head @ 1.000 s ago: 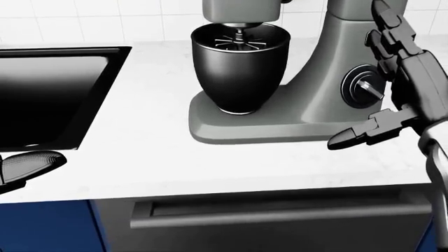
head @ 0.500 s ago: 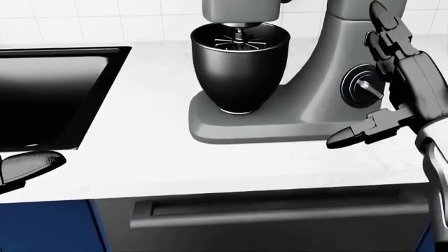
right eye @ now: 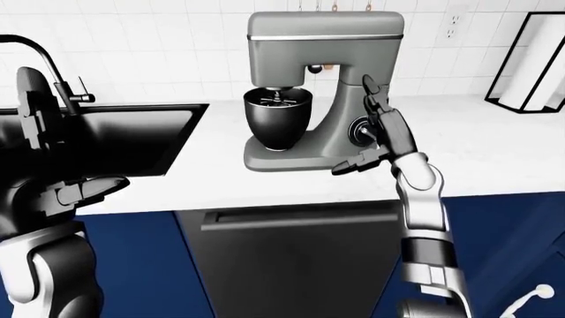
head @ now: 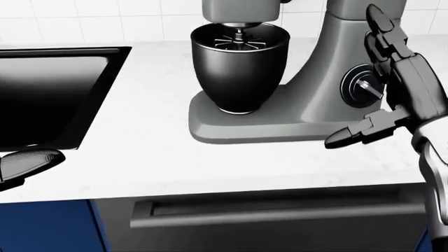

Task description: Open the stand mixer head.

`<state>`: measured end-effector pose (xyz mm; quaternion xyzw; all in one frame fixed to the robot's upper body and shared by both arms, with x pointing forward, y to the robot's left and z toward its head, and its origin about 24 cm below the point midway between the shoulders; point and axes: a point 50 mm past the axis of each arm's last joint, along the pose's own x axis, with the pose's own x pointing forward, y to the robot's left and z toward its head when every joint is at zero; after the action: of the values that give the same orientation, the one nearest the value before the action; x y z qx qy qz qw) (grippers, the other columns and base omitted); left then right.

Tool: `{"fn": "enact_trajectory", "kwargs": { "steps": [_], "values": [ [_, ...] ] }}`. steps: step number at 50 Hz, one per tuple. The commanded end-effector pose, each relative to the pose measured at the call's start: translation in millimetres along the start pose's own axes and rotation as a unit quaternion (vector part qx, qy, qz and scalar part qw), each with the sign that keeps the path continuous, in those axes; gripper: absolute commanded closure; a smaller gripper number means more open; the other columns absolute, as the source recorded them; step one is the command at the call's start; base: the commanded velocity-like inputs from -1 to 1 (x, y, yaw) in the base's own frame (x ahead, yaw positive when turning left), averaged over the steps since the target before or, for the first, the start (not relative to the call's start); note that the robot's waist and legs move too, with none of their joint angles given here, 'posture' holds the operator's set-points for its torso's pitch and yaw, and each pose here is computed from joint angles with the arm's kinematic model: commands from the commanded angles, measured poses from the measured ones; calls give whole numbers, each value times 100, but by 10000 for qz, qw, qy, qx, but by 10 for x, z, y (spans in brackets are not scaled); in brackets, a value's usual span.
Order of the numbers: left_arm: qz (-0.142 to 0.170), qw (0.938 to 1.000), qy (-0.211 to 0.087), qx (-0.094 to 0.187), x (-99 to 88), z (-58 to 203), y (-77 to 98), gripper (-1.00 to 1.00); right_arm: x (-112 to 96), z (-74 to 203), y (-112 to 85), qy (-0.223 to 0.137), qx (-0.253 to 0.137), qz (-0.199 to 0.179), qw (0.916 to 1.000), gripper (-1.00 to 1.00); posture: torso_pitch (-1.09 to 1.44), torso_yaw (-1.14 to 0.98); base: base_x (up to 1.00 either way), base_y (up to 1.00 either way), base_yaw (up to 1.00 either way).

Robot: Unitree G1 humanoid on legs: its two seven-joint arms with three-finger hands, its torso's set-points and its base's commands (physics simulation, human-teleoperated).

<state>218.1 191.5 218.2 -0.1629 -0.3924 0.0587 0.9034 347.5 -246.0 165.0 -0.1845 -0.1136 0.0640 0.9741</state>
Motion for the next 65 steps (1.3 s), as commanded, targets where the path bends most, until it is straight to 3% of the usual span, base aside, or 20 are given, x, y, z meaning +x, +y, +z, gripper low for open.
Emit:
{"fn": "enact_trajectory", "kwargs": {
  "steps": [1,65],
  "values": [
    [-135,9995,-272,-47,33,89,-49,-98,45,208,-93,-457,-153,-150,9987,-100,-30,0,0,0,0],
    [-128,9995,-296,-21,49,100,-41,-98,232,153,-178,-431,-198,-228,9986,-100,-30,0,0,0,0]
  ]
}}
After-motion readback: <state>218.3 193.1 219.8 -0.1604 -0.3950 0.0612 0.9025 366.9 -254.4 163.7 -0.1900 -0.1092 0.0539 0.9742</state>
